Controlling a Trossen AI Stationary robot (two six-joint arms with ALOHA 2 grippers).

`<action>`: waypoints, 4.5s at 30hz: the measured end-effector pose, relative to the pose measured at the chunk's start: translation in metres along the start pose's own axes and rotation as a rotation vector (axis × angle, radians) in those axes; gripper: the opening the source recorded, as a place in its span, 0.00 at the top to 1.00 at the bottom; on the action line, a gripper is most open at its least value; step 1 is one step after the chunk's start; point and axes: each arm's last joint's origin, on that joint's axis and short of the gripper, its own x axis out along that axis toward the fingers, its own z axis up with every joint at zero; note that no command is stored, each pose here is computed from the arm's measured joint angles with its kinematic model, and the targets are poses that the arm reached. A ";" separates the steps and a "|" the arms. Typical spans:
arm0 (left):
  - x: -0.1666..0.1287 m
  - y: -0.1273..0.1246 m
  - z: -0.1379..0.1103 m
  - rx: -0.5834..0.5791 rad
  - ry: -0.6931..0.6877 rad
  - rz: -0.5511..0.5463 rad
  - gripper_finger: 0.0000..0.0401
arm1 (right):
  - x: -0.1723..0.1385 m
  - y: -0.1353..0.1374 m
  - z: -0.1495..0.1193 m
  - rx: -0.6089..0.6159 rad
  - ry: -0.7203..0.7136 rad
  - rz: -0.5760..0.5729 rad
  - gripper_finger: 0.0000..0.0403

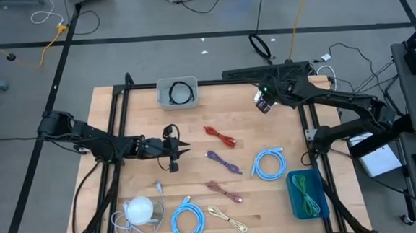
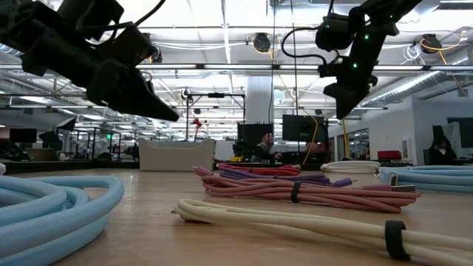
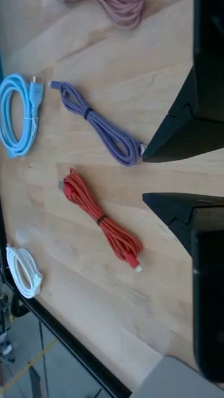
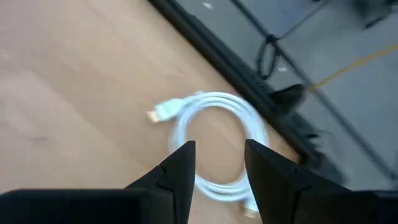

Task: Pick & Place USB Port
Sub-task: Put the white HDMI cable into the gray bin

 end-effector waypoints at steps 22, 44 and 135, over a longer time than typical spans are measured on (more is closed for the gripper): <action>0.000 0.000 0.000 0.011 0.004 -0.002 0.78 | 0.077 -0.022 -0.023 0.186 0.401 -0.332 0.68; -0.001 -0.003 0.001 0.030 -0.004 -0.038 0.78 | 0.099 -0.033 -0.021 0.359 0.362 -0.249 0.38; 0.023 0.117 0.151 -0.517 -0.053 -0.327 0.39 | -0.048 0.190 -0.034 0.200 -0.772 -0.167 0.93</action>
